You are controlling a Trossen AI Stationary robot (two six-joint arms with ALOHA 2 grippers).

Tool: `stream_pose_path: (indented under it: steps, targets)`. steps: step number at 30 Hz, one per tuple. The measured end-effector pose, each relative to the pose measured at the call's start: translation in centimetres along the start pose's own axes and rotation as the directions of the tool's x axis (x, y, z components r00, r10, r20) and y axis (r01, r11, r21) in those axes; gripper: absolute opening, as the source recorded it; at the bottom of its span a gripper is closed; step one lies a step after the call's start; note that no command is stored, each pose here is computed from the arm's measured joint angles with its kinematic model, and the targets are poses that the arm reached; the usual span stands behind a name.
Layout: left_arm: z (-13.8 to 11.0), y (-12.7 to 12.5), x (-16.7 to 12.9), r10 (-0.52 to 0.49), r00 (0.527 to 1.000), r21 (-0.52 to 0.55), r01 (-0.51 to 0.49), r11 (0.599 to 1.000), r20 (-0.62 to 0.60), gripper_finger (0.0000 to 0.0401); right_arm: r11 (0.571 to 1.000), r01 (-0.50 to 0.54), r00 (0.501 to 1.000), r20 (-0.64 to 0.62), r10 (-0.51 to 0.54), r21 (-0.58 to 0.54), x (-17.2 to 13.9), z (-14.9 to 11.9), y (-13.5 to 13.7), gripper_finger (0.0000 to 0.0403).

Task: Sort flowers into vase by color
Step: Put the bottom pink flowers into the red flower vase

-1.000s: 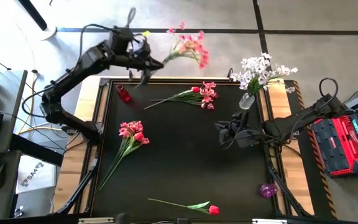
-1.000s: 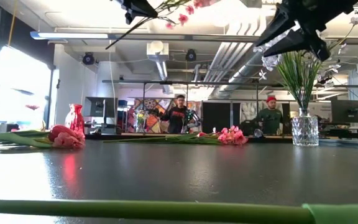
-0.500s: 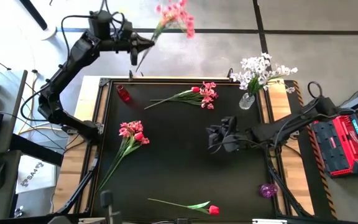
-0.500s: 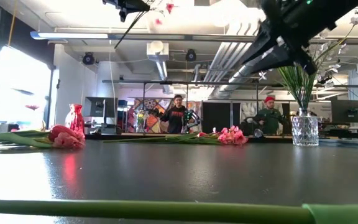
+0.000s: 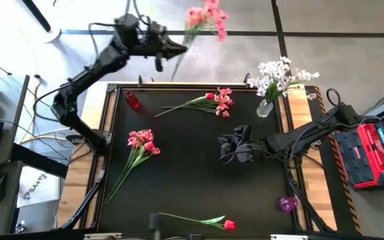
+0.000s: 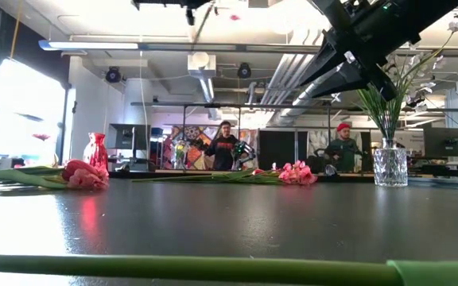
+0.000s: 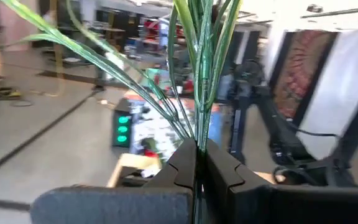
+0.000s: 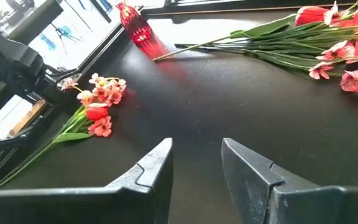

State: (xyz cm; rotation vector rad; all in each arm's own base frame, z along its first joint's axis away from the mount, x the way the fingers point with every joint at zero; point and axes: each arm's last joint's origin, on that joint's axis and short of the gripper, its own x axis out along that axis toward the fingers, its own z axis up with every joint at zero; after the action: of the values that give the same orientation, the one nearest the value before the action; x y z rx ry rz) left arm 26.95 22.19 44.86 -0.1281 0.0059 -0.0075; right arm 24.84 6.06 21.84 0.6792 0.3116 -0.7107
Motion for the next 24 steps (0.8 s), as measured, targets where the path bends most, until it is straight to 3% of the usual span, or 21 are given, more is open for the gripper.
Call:
stream_pose_path:
  steps: [4,8,11,14,20,24]
  targets:
    - [-0.6,-0.7,3.7,-0.096,0.991,-0.017,0.098,0.995,0.096,0.0000,1.000,0.001,1.000,-0.003,-0.001,-0.026,0.0,0.0,0.0,0.0126]
    - [-1.0,-1.7,6.6,-0.202,0.952,-0.036,0.215,0.976,0.231,0.0000,0.997,-0.010,0.999,-0.040,0.006,-0.083,0.0,-0.2,-0.1,0.0126]
    - [-1.8,-2.1,8.1,-0.241,0.935,-0.058,0.264,0.963,0.262,0.0000,0.993,-0.024,0.997,-0.075,0.015,-0.120,0.0,-0.3,-0.1,0.0126]
    - [-2.6,-2.2,9.0,-0.237,0.939,-0.078,0.263,0.962,0.250,0.0000,0.993,-0.017,0.996,-0.093,0.006,-0.120,0.0,-0.4,-0.3,0.0126]
    - [-3.2,-2.3,9.4,-0.189,0.945,-0.020,0.202,0.979,0.267,0.0000,0.995,0.029,0.992,-0.117,-0.040,-0.097,-0.1,-0.6,-0.8,0.0126]
    - [-6.0,-1.5,9.4,-0.153,0.944,-0.076,0.182,0.980,0.292,0.0000,0.993,0.039,0.991,-0.124,-0.053,-0.114,-0.1,-0.7,-1.0,0.0126]
